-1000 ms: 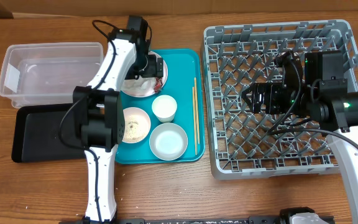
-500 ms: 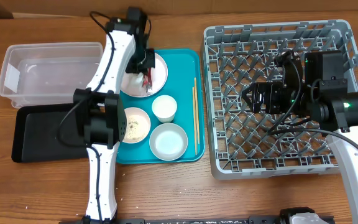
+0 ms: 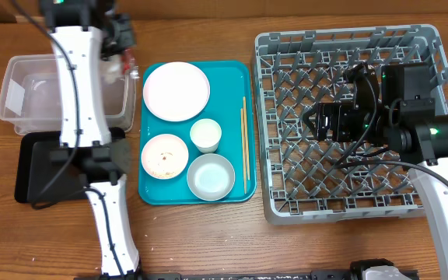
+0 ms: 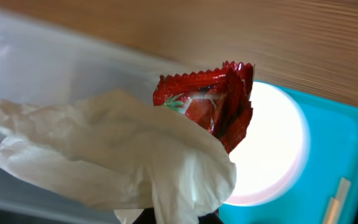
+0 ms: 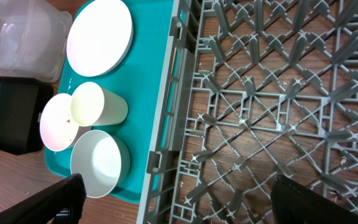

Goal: Sort waste into correct bins and load items into the dishwasher
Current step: 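Carry the tissue and red wrapper left and drop into the clear bin, then grasp the white cup on the teal tray with the left gripper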

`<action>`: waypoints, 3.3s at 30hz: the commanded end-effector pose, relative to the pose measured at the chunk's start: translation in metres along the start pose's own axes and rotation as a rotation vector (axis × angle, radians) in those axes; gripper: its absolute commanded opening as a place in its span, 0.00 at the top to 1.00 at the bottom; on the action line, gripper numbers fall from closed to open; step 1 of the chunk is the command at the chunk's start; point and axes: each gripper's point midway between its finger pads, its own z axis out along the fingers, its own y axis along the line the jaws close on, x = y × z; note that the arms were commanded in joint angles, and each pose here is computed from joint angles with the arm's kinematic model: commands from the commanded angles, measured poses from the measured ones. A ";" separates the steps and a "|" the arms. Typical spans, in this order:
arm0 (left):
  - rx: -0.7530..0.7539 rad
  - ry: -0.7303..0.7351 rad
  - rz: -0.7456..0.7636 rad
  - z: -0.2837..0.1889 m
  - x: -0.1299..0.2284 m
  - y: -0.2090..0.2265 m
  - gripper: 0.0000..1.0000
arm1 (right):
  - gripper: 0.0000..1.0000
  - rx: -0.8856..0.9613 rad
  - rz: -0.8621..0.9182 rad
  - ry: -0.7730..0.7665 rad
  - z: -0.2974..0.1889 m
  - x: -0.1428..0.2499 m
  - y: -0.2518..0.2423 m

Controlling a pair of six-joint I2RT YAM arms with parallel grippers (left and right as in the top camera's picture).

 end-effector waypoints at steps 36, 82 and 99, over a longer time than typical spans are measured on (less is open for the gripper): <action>0.146 0.127 0.152 -0.106 0.105 -0.016 0.05 | 0.00 -0.016 -0.004 -0.005 -0.007 -0.002 0.007; 0.253 0.250 0.517 0.097 0.225 -0.115 0.96 | 0.01 -0.014 0.006 0.019 0.000 0.004 0.003; 1.197 0.344 0.192 -0.074 0.155 -0.171 0.96 | 0.01 -0.406 -0.048 -0.030 0.002 -0.020 0.064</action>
